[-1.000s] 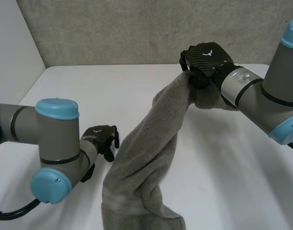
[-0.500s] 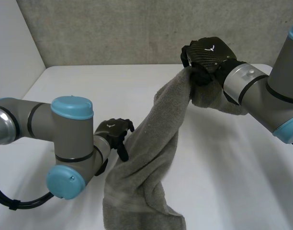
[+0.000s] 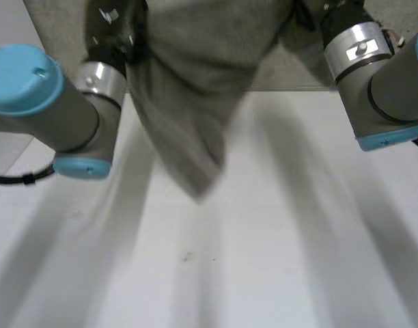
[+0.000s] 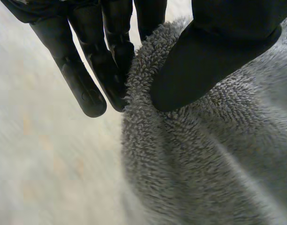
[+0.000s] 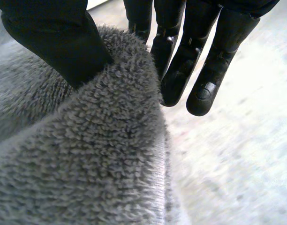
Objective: Fold the towel.
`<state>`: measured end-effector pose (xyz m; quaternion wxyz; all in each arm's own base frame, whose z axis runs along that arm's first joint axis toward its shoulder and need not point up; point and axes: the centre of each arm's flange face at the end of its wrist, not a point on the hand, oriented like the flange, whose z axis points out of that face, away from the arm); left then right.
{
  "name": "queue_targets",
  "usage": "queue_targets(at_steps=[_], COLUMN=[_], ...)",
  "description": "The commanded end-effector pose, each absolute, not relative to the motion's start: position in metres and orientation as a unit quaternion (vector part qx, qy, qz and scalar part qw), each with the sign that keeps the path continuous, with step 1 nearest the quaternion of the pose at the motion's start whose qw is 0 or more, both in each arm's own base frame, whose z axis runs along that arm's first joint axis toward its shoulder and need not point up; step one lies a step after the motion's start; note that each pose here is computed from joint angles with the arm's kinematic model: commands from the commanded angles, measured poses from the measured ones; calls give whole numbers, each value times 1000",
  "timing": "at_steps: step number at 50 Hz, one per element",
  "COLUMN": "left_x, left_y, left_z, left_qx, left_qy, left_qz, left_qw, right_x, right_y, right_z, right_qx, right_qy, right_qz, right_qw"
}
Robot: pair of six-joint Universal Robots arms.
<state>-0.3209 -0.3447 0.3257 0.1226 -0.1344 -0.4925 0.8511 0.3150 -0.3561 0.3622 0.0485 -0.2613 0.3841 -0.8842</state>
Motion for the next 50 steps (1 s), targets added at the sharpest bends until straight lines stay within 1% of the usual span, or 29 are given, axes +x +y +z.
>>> queue_targets(at_steps=[1, 2, 3, 4, 5, 6, 7, 8, 9, 10, 11, 12, 13, 14, 15, 17, 22, 24, 25, 29, 35, 37, 41, 43, 44, 45, 46, 48, 50], left_x=[-319, -317, -317, -315, -315, -313, -309, -309, -306, -307, -307, -309, -312, -312, -313, -313, -316, -318, -319, -318, -316, -313, -303, -287, -287, -277, -277, -263, -258], left_y=[-334, -331, -330, -325, -325, -319, -313, -313, -305, -293, -293, -279, -267, -267, -257, -251, -234, -227, -223, -218, -211, -212, -221, -235, -235, -242, -242, -251, -251], left_z=[289, 269, 268, 244, 244, 217, 190, 190, 168, 151, 151, 135, 124, 124, 118, 114, 114, 118, 127, 140, 158, 163, 170, 174, 174, 176, 176, 175, 172], left_qx=[-165, -176, -176, -191, -191, -206, -223, -223, -241, -265, -265, -291, -314, -314, -328, -335, -350, -357, -357, -355, -353, -349, -334, -314, -314, -303, -303, -289, -288], left_qy=[-525, -553, -554, -587, -588, -623, -656, -657, -683, -702, -702, -716, -724, -724, -730, -733, -733, -728, -720, -712, -699, -698, -701, -713, -713, -721, -721, -739, -750], left_qz=[829, 808, 808, 781, 781, 750, 717, 717, 686, 659, 659, 632, 612, 612, 598, 590, 581, 583, 591, 602, 618, 621, 628, 626, 626, 622, 622, 608, 595], left_qw=[100, 96, 96, 92, 92, 86, 76, 76, 66, 58, 58, 52, 49, 49, 48, 47, 54, 58, 62, 65, 69, 67, 56, 40, 40, 31, 31, 19, 18], right_x=[316, 316, 317, 317, 317, 317, 317, 315, 312, 312, 308, 304, 304, 300, 300, 296, 285, 281, 276, 265, 242, 231, 224, 217, 217, 213, 209, 207, 205], right_y=[-352, -352, -350, -350, -345, -339, -339, -331, -323, -323, -315, -310, -310, -309, -309, -307, -305, -305, -306, -307, -309, -307, -301, -296, -296, -294, -291, -288, -286], right_z=[318, 317, 297, 297, 271, 248, 248, 225, 205, 205, 190, 178, 177, 168, 168, 153, 149, 154, 160, 173, 193, 192, 185, 180, 180, 179, 180, 181, 180], right_qx=[-294, -294, -317, -317, -345, -374, -374, -406, -436, -436, -463, -482, -482, -492, -492, -493, -478, -468, -454, -416, -330, -297, -280, -272, -272, -267, -262, -259, -258], right_qy=[459, 460, 499, 499, 543, 581, 581, 615, 640, 640, 659, 671, 672, 679, 679, 696, 716, 720, 727, 743, 775, 791, 805, 814, 814, 816, 816, 815, 815], right_qz=[-836, -836, -804, -803, -762, -719, -718, -672, -628, -628, -589, -560, -560, -543, -542, -520, -507, -510, -514, -522, -532, -526, -511, -499, -499, -498, -499, -500, -501], right_qw=[58, 58, 66, 66, 75, 80, 80, 80, 72, 72, 62, 56, 56, 48, 48, 50, 49, 48, 47, 54, 85, 96, 106, 117, 117, 122, 130, 135, 139])
